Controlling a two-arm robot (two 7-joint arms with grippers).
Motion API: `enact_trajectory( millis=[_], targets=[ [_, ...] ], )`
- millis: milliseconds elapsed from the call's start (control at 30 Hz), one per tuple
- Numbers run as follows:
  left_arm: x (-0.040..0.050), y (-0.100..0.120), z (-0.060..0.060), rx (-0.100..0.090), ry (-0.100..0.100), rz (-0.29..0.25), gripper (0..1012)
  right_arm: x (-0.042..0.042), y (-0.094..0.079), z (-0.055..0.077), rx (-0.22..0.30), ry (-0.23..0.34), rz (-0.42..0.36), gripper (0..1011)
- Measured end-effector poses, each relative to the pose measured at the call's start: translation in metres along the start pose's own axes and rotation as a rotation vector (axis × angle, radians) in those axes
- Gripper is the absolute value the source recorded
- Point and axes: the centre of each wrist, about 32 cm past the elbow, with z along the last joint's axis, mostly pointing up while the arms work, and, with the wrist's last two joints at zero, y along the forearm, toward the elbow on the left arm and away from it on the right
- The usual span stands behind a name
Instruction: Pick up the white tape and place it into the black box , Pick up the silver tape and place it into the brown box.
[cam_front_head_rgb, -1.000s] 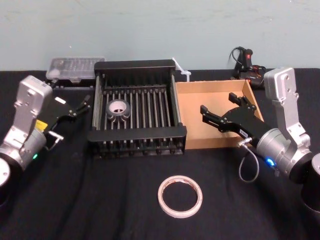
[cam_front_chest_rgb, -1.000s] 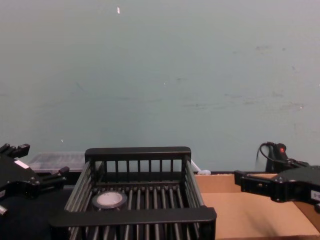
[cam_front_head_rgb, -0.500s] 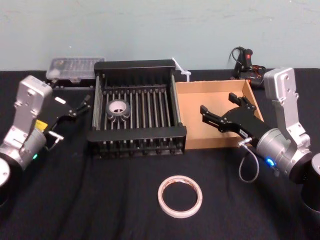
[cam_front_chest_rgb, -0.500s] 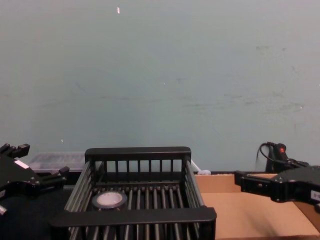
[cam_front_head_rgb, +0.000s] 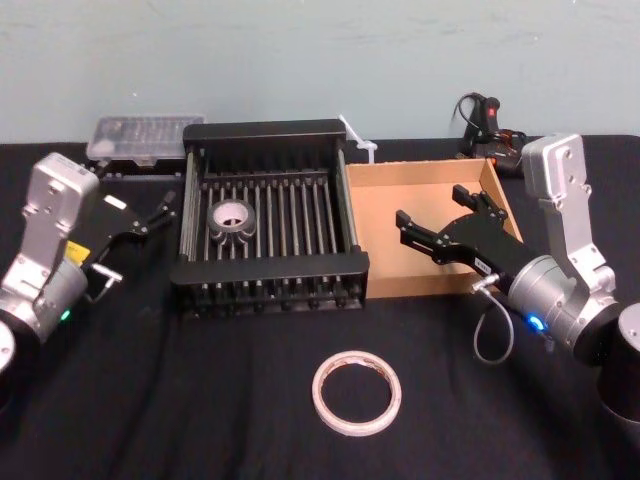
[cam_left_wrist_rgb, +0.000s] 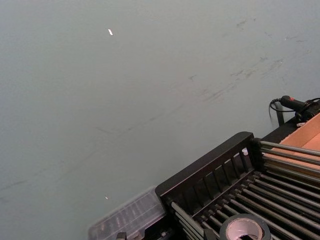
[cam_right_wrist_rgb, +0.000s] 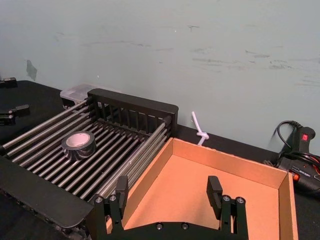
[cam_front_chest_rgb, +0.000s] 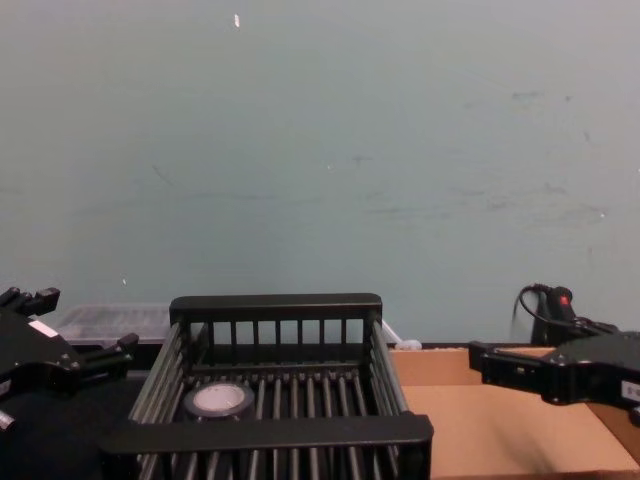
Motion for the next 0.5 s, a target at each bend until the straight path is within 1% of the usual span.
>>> enact_trajectory(
  millis=[500],
  targets=[
    [0.0,0.0,0.0,0.0,0.0,0.0,1001,0.0,0.0,0.0,0.0,0.0,0.0,1002]
  ],
)
